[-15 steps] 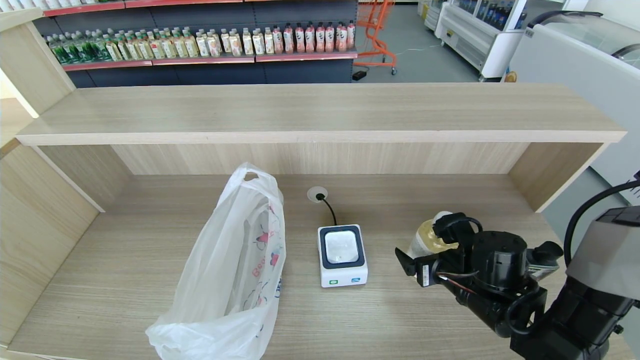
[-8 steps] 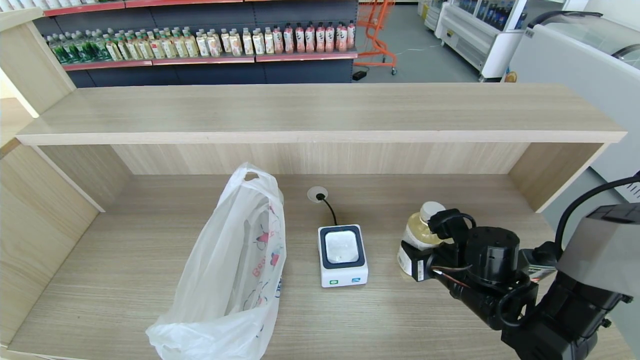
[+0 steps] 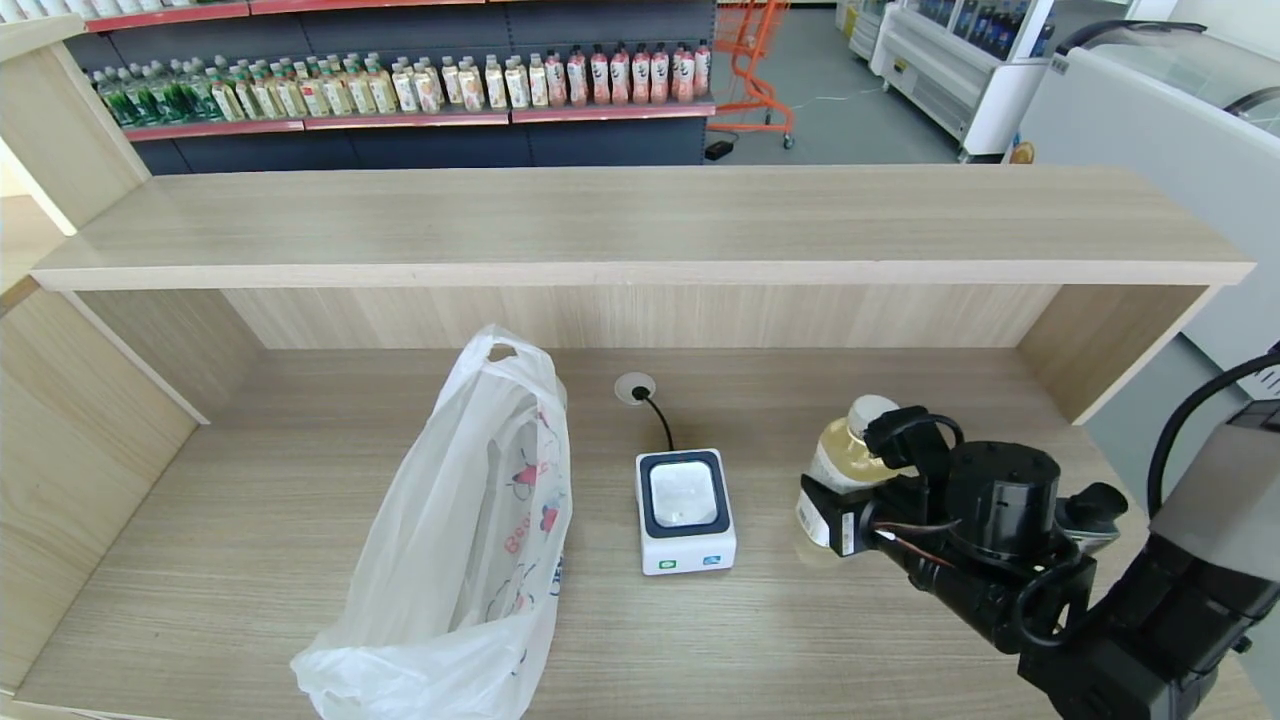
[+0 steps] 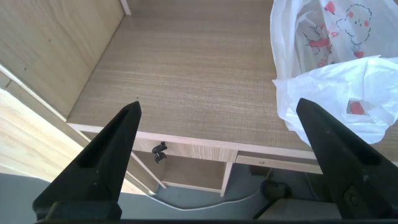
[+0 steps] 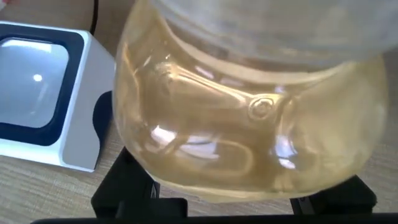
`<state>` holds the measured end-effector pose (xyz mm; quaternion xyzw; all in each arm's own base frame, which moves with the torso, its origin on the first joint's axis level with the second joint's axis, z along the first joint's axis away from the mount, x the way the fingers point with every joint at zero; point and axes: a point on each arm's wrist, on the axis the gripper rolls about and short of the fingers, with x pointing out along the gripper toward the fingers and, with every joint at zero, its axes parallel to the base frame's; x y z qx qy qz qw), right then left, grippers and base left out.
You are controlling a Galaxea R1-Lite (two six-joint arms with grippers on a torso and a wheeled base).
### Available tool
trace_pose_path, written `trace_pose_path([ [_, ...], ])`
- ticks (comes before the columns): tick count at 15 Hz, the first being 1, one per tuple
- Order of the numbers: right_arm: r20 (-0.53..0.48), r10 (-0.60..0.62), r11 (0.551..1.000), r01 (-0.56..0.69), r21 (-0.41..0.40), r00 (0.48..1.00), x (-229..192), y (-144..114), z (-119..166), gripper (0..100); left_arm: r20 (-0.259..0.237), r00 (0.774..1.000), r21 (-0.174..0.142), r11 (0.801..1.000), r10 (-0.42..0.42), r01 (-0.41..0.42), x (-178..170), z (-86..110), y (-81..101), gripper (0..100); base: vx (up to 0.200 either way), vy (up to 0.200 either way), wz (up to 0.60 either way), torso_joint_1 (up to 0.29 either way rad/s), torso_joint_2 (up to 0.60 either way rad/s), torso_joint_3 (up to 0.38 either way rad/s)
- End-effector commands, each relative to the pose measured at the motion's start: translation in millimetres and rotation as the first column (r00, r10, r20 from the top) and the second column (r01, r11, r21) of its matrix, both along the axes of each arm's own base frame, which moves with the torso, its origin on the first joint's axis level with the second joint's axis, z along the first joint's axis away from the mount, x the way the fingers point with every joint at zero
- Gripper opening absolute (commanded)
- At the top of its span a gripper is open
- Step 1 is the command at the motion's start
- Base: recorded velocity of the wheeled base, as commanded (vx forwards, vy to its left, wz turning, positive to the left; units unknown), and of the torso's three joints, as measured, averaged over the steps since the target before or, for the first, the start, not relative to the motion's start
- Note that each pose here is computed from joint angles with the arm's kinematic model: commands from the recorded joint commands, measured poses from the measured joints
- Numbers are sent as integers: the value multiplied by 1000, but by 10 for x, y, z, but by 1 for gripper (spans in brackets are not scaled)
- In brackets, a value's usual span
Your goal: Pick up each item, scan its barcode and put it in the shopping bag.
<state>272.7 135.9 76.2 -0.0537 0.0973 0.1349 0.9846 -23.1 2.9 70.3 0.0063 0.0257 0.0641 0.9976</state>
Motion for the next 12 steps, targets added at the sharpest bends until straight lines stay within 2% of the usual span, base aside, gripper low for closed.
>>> trace_pose_path([
  [1, 88, 78, 991, -87, 104, 993, -250, -200, 644, 0, 0, 1000, 0, 1000, 0, 0, 0, 0, 0, 100, 0, 0, 0, 0, 0, 0],
  [3, 79, 184, 972, -193, 134, 980, -605, -516, 1046, 0, 0, 1000, 0, 1000, 0, 0, 0, 0, 0, 100, 0, 0, 0, 0, 0, 0],
  [4, 60, 311, 936, -316, 153, 949, -815, -669, 1228, 0, 0, 1000, 0, 1000, 0, 0, 0, 0, 0, 100, 0, 0, 0, 0, 0, 0],
  [6, 41, 461, 864, -458, 211, 887, -1111, -825, 1479, 0, 0, 1000, 0, 1000, 0, 0, 0, 0, 0, 100, 0, 0, 0, 0, 0, 0],
  [8, 47, 592, 757, -575, 311, 804, -1189, -811, 1625, 0, 0, 1000, 0, 1000, 0, 0, 0, 0, 0, 100, 0, 0, 0, 0, 0, 0],
  [12, 11, 753, 606, -699, 379, 658, -1108, -628, 1606, 0, 0, 1000, 0, 1000, 0, 0, 0, 0, 0, 100, 0, 0, 0, 0, 0, 0],
])
